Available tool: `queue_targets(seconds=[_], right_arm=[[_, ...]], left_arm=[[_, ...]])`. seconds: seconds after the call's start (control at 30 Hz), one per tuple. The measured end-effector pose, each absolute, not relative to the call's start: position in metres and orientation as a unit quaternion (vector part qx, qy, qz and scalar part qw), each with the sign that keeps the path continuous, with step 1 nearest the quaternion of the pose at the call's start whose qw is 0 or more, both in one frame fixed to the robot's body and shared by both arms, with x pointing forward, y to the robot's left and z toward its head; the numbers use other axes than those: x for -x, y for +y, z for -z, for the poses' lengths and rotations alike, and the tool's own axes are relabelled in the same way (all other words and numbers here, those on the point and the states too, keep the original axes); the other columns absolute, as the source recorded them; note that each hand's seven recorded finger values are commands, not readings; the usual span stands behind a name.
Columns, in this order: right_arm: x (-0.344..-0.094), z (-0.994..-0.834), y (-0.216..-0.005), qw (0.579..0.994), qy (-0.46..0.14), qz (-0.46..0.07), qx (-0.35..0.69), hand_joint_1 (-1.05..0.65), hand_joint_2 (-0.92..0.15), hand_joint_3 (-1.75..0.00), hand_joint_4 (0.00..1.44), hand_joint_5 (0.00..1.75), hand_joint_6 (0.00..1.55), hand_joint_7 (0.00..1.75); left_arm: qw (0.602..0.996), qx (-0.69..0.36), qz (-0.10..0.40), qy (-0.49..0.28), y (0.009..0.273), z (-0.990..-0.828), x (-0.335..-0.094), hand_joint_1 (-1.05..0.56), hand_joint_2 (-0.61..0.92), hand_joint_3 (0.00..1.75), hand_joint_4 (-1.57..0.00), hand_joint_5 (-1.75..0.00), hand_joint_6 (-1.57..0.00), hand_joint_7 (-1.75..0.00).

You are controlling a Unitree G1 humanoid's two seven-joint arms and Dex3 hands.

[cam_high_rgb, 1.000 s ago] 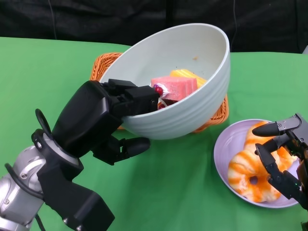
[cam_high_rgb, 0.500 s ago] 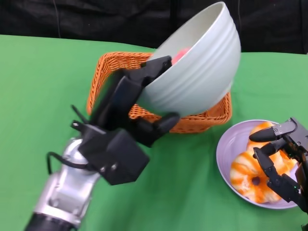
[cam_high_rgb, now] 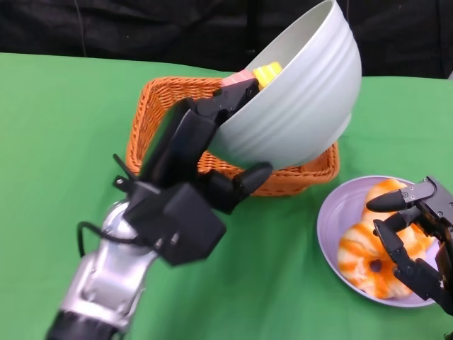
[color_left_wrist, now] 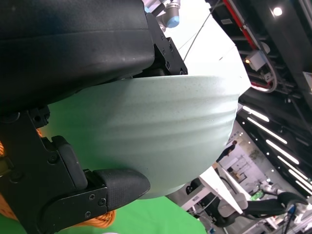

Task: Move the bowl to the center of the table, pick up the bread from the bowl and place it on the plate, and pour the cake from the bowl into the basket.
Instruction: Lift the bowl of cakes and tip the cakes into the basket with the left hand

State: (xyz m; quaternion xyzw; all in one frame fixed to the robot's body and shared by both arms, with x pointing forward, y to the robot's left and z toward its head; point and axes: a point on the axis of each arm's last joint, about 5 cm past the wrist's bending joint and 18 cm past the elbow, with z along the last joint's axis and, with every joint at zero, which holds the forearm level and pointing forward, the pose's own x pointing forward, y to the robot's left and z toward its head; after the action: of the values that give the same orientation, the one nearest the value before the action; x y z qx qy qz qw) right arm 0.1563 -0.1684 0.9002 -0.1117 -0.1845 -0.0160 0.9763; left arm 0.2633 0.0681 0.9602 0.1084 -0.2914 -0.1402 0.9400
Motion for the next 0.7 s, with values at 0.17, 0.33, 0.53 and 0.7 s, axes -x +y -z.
queue_targets(seconds=[0.17,0.33,0.53,0.7], right_arm=[[-0.155,-0.902,-0.166,0.976,-0.188,0.008,0.110,-0.22,-0.91,-0.42,0.41,1.56,0.40,1.25],[-0.155,-0.901,-0.166,0.977,-0.185,0.009,0.110,-0.22,-0.91,-0.42,0.41,1.56,0.41,1.25],[-0.155,-0.901,-0.166,0.976,-0.186,0.008,0.110,-0.22,-0.91,-0.43,0.41,1.56,0.41,1.25],[-0.155,-0.902,-0.166,0.976,-0.186,0.008,0.110,-0.23,-0.90,-0.44,0.41,1.54,0.41,1.25]], left_arm=[[0.954,-0.060,0.129,-0.265,0.046,-0.963,-0.265,-0.19,0.18,1.75,-1.08,-1.75,-0.91,-1.75],[0.954,-0.059,0.127,-0.267,0.046,-0.964,-0.266,-0.18,0.18,1.75,-1.08,-1.75,-0.91,-1.75],[0.961,-0.042,0.108,-0.252,0.046,-0.964,-0.267,-0.16,0.20,1.75,-1.10,-1.75,-0.92,-1.75],[0.978,0.049,0.086,-0.185,0.042,-0.962,-0.266,-0.10,0.26,1.74,-1.07,-1.75,-0.91,-1.72]])
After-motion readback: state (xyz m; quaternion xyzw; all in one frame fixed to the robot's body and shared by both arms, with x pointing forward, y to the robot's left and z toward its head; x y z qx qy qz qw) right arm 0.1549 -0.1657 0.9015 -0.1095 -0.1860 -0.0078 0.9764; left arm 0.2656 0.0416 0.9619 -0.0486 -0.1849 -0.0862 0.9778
